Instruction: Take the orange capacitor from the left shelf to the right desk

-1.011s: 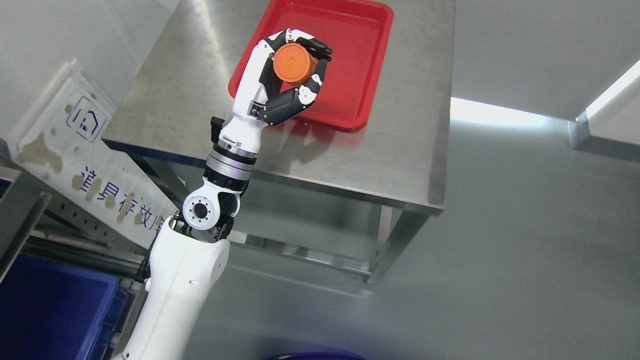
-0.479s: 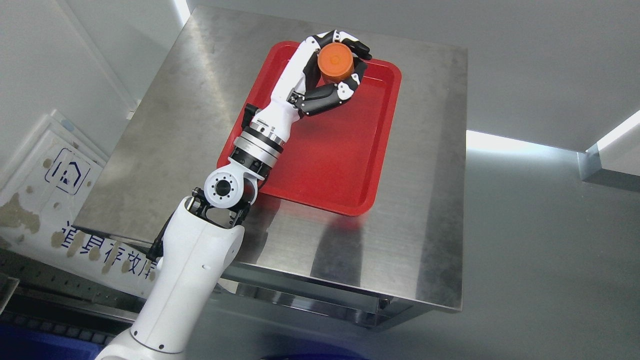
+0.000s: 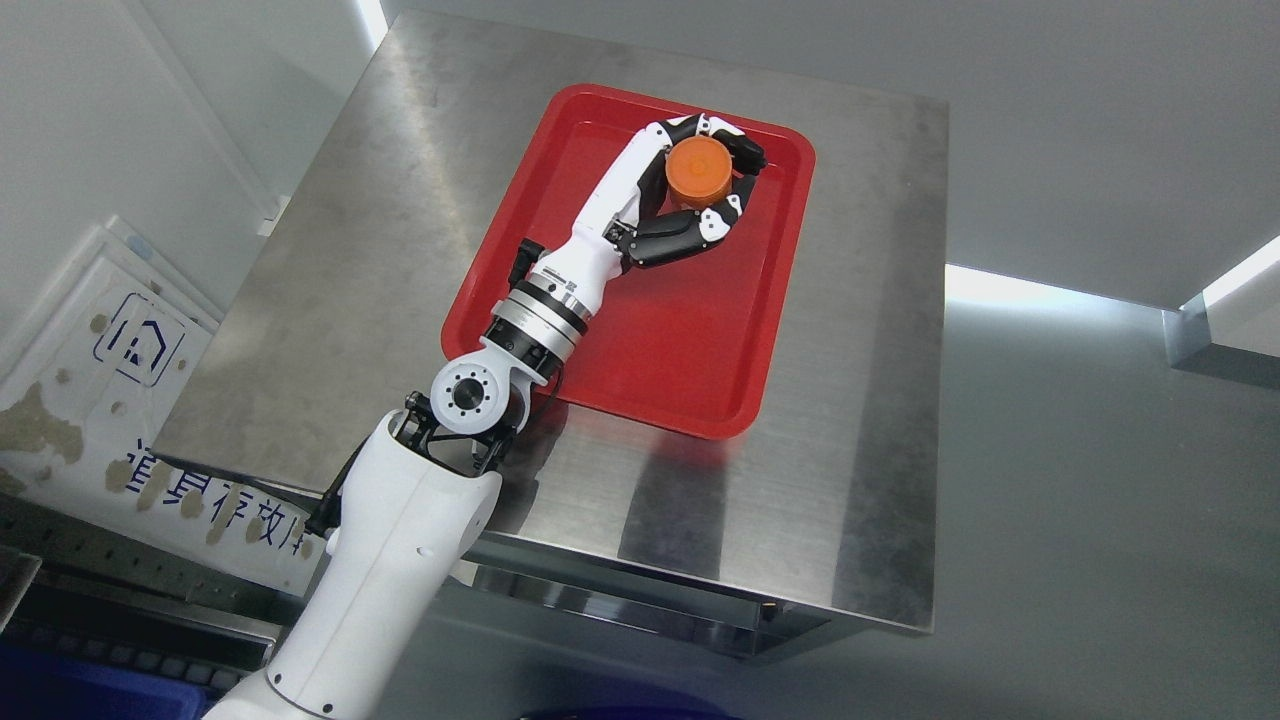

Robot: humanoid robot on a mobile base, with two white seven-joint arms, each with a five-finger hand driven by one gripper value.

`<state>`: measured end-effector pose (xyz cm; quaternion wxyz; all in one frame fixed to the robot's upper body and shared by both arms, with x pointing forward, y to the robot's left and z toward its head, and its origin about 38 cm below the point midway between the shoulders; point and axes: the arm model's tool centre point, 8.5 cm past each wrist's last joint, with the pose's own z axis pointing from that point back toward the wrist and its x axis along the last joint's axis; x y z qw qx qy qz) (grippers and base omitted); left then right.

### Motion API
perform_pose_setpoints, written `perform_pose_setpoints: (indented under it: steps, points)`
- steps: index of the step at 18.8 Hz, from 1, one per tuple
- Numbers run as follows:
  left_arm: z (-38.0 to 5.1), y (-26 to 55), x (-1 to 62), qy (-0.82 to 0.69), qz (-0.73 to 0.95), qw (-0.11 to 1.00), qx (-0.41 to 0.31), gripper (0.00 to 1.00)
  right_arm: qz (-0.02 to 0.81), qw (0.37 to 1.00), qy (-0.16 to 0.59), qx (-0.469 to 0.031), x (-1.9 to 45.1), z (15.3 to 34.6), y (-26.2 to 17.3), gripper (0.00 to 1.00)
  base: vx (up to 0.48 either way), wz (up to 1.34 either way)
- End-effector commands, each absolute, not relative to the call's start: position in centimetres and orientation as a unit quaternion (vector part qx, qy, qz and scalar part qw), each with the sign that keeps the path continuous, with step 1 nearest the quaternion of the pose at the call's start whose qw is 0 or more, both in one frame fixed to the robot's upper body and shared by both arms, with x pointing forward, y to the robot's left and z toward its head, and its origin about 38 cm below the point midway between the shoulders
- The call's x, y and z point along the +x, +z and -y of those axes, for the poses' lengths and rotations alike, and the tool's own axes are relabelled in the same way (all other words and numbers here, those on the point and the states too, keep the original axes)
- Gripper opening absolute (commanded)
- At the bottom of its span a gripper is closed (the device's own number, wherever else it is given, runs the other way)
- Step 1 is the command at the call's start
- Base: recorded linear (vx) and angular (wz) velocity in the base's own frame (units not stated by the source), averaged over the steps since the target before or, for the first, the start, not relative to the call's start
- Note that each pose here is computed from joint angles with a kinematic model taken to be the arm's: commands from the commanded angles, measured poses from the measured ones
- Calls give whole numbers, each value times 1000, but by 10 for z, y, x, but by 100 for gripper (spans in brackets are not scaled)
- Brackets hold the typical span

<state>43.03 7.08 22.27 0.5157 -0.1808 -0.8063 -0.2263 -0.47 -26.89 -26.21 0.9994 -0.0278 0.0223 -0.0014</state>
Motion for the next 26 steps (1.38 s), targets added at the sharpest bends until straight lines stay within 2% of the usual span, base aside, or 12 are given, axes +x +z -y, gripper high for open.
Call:
perform_pose_setpoints:
  steps: [1,3,4,6,8,9,11,16,21,26]
  points:
    - [-96,222,438,-207,811,524,-158,31,-3,999,-6,-36,8,280,-262,100,-11,0]
    - [-105,223,441,-196,815,524,-151,36,-3,999,-6,-36,8,280,-262,100,-5,-8]
    - [-106,226,442,-194,816,523,-149,45,-3,999,-6,-36,8,280,-262,100,0,-16]
    - [-102,237,444,-199,822,512,-149,76,-4,999,-6,-36,7,280,-262,100,0,0]
    - [-99,250,446,-203,832,493,-150,93,-3,999,-6,-36,8,280,-262,100,0,0]
    - [-100,256,447,-202,840,480,-149,96,-3,999,-6,-36,8,280,-262,100,0,0]
    - [-107,267,446,-193,860,450,-145,99,-3,999,-6,-36,8,280,-262,100,0,0]
    - [-171,285,450,-90,891,437,-84,99,-3,999,-6,-36,8,280,-262,100,-1,-4]
    - [-241,231,432,-16,866,499,-25,99,-3,999,-6,-36,8,280,-262,100,0,-3]
    - [-248,194,412,-8,853,522,-17,100,-3,999,-6,-36,8,280,-262,100,0,0]
